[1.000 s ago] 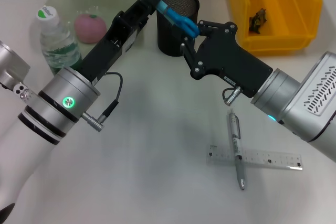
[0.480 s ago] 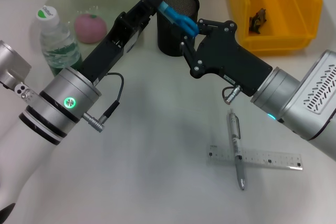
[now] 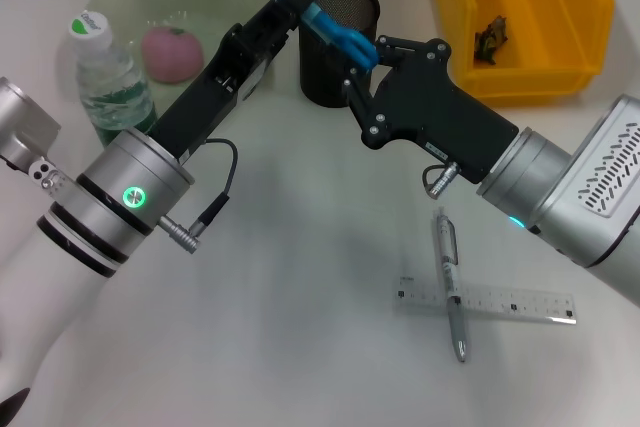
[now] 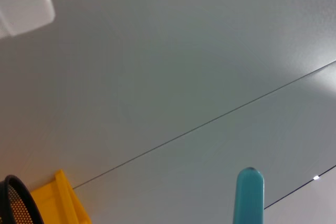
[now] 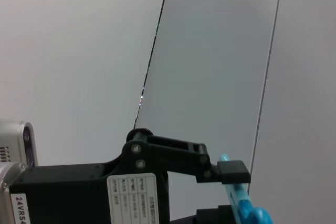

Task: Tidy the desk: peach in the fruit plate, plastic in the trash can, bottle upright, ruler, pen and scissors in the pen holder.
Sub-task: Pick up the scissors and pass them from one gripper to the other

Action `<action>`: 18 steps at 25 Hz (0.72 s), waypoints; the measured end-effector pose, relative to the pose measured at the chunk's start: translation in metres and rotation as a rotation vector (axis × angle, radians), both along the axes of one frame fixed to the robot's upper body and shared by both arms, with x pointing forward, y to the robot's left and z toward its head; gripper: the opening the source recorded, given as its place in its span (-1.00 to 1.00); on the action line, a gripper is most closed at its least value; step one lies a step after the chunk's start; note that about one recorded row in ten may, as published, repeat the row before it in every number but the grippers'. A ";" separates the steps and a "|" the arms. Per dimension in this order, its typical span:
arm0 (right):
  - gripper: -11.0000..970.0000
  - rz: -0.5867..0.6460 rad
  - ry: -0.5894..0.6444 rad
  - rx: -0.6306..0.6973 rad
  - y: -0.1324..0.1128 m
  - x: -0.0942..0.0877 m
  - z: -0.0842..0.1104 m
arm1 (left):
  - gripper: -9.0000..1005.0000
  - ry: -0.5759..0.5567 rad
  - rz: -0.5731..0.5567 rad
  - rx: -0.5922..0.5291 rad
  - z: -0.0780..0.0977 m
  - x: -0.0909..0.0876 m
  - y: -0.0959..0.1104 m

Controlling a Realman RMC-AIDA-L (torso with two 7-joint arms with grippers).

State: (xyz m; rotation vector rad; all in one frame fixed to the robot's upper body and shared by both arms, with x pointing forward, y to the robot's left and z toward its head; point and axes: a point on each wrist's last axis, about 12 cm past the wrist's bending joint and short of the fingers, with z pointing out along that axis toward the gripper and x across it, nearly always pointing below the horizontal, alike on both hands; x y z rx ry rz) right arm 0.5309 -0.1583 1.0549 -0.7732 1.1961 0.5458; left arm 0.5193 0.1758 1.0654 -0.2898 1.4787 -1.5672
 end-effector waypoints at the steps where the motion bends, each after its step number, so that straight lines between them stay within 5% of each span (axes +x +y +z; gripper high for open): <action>1: -0.74 0.000 0.000 0.000 0.000 0.000 0.000 | -0.44 0.000 0.000 0.000 0.000 0.000 0.000; 7: -0.73 -0.002 0.000 -0.001 -0.001 0.000 0.000 | 0.00 -0.001 0.007 -0.004 0.001 0.001 0.001; 18: -0.72 -0.037 -0.002 0.051 -0.009 -0.003 0.001 | 0.18 -0.018 0.016 0.013 0.001 0.002 0.003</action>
